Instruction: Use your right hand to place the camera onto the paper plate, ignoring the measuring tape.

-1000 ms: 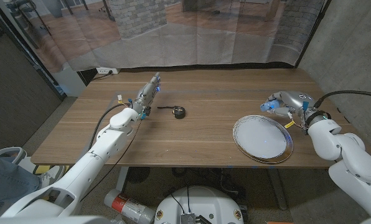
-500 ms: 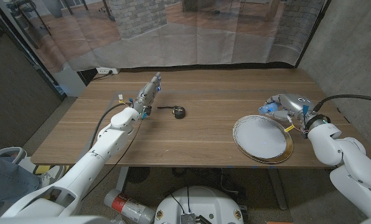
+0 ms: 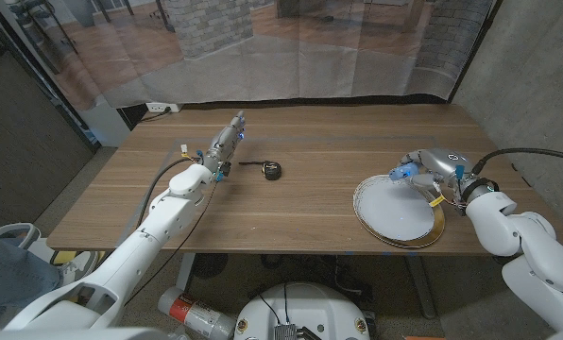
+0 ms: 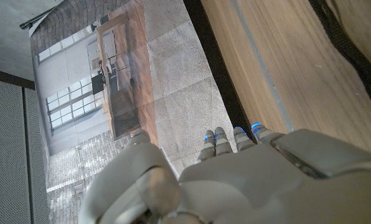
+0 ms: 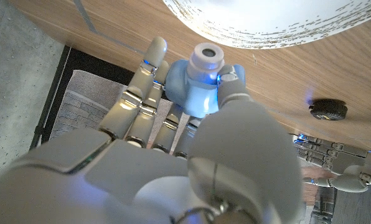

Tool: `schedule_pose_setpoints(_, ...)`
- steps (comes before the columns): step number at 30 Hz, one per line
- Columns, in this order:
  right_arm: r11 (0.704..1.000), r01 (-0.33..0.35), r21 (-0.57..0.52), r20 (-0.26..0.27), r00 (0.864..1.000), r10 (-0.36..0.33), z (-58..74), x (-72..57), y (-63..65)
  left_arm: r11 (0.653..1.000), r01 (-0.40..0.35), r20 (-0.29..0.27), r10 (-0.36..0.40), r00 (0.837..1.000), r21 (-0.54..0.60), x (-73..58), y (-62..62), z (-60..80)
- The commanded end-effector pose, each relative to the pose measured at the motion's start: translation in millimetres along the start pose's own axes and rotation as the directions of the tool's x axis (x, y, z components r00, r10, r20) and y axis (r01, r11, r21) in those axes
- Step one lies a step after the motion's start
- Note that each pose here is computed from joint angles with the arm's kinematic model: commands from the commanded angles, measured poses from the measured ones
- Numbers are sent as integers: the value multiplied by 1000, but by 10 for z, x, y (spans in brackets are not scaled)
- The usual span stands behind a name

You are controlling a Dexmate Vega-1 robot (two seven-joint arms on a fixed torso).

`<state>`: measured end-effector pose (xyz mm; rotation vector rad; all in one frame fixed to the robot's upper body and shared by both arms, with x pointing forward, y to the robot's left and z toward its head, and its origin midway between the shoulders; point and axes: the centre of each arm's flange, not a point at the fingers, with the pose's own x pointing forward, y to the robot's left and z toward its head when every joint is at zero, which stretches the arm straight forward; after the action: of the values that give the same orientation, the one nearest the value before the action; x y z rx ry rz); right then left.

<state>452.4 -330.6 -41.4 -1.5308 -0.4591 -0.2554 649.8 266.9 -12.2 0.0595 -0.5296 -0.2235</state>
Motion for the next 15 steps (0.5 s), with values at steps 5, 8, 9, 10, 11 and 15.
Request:
schedule_pose_setpoints(5,997,-71,-13,17,997,71,102,-42,127,1000,-1,0,1,1000,-6,19,41,-13)
schedule_pose_setpoints(8,996,-93,-16,22,995,93,127,-44,158,1000,1,4,-1,1000,-18,28,45,-25)
schedule_pose_setpoints(9,995,-101,-24,21,995,101,140,-44,170,1000,2,7,-2,1000,-23,29,47,-29)
schedule_pose_setpoints(10,994,-105,-31,23,994,106,151,-45,180,1000,3,10,-2,1000,-26,29,50,-31)
schedule_pose_setpoints(11,994,-108,-31,24,994,109,159,-47,188,1000,2,11,-1,1000,-27,29,53,-32)
schedule_pose_setpoints(15,993,-113,-30,20,993,114,164,-71,206,1000,1,13,0,1000,-29,33,63,-27)
